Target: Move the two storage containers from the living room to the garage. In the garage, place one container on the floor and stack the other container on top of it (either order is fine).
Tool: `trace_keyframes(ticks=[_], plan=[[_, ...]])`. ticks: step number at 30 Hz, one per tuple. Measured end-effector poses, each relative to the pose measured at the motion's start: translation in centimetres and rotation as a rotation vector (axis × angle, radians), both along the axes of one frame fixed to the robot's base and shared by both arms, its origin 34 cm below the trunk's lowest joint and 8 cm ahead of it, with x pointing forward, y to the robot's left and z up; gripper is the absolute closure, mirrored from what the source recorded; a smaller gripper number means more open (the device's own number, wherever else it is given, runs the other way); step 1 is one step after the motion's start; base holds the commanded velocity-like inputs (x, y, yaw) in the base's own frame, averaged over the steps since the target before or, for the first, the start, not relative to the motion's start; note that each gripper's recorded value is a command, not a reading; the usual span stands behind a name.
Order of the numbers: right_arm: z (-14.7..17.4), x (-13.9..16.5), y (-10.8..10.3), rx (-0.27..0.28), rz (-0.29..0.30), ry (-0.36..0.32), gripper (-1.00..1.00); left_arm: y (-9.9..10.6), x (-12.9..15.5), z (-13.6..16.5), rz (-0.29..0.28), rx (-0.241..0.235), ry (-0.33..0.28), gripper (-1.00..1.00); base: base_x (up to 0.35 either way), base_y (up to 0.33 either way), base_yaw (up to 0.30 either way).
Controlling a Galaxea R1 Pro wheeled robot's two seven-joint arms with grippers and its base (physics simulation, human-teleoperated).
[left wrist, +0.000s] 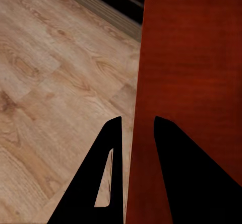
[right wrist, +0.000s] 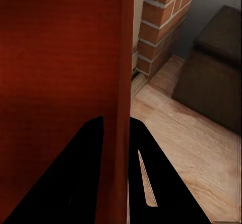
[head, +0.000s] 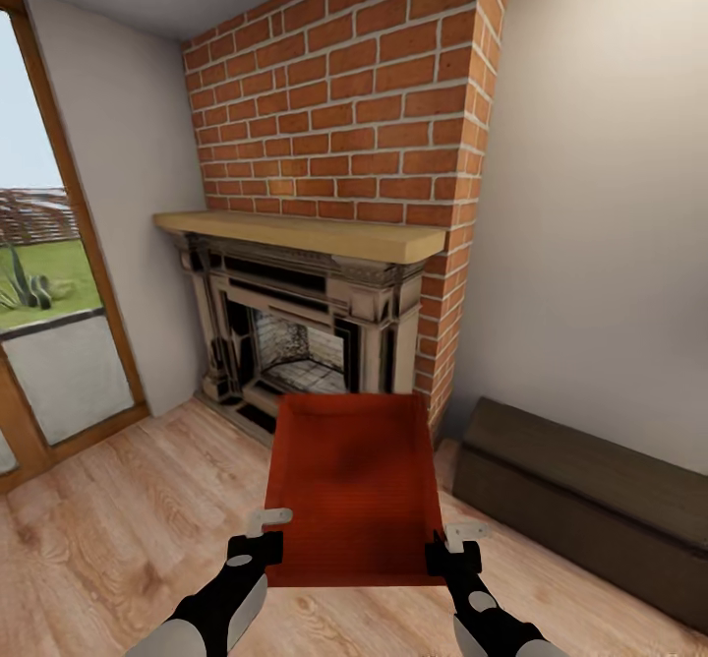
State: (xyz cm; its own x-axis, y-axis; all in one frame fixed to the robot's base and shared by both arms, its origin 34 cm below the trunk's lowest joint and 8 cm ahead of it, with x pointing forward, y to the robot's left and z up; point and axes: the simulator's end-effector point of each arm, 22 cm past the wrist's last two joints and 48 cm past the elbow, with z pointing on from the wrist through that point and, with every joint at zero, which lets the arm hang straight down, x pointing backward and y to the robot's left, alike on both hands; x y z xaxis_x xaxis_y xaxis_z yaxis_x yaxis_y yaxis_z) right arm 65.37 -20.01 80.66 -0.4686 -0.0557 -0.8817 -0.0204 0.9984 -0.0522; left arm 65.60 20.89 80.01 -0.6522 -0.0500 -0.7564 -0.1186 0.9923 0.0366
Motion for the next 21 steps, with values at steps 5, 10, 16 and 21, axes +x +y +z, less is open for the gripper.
trace_keyframes(ticks=[5, 10, 16, 21], plan=[[0.21, 0.06, 0.00, 0.000, 0.000, -0.004, 1.00, 0.00, 0.07, 0.21, 0.000, 0.000, -0.004, 1.00, 0.000, 0.000, -0.283], [0.41, 0.12, 0.00, 0.000, 0.000, -0.008, 1.00, 0.00, 0.13, 0.41, 0.000, 0.000, -0.008, 1.00, 0.000, 0.000, -0.283], [0.66, 0.20, 0.00, 0.000, 0.000, -0.012, 1.00, 0.00, 0.21, 0.66, 0.000, 0.000, -0.013, 1.00, 0.000, 0.000, -0.283], [0.87, 0.26, 0.00, 0.000, 0.000, -0.016, 1.00, 0.00, 0.27, 0.87, 0.000, 0.000, -0.016, 1.00, 0.000, 0.000, -0.283]])
